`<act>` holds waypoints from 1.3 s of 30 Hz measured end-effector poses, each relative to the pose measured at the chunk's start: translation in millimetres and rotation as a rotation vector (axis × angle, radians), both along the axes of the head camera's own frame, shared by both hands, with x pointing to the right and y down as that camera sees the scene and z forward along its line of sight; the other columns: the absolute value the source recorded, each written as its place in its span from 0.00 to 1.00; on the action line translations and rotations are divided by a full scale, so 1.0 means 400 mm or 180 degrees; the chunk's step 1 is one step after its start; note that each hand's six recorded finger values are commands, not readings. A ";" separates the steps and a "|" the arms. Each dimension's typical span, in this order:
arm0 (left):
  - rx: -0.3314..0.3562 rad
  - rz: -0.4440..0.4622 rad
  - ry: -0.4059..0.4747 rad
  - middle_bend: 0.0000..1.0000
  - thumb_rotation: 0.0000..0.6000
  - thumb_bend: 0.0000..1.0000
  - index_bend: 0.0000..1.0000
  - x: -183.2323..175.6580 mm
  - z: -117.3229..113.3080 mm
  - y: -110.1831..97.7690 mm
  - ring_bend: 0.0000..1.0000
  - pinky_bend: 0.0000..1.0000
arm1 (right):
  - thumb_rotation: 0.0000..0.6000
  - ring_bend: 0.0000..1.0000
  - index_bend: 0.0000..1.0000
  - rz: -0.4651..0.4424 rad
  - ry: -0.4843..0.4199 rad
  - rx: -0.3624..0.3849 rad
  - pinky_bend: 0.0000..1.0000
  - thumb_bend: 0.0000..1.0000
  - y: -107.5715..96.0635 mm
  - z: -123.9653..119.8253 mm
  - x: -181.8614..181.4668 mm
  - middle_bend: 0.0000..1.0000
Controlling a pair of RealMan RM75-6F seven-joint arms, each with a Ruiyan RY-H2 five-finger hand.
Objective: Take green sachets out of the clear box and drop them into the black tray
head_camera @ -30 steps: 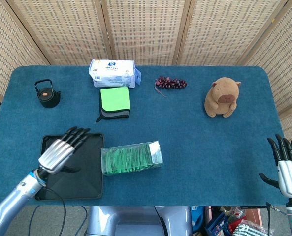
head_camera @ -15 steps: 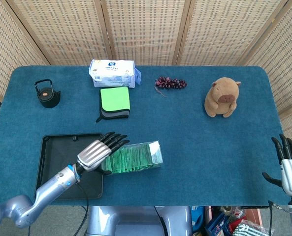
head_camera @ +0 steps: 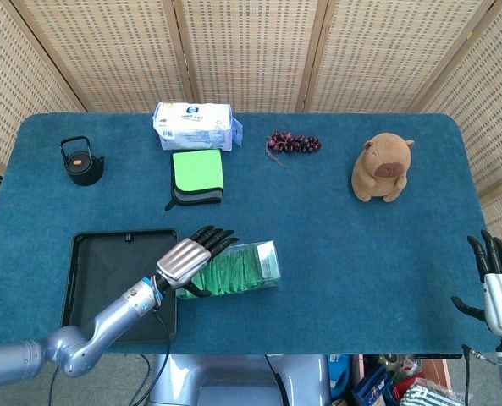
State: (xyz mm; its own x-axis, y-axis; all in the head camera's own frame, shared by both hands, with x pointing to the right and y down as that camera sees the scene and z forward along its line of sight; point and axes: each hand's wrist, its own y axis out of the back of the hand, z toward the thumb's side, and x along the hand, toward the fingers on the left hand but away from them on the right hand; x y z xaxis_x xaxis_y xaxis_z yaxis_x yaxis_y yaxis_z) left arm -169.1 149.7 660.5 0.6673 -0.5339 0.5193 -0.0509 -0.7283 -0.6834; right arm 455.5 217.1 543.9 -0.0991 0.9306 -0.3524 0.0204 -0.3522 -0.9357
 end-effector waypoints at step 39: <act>0.0340 -0.0450 0.0103 0.00 1.00 0.21 0.04 -0.025 -0.089 -0.198 0.00 0.00 | 1.00 0.00 0.00 0.0031 -0.0010 -0.0124 0.00 0.00 -0.003 0.024 0.007 0.00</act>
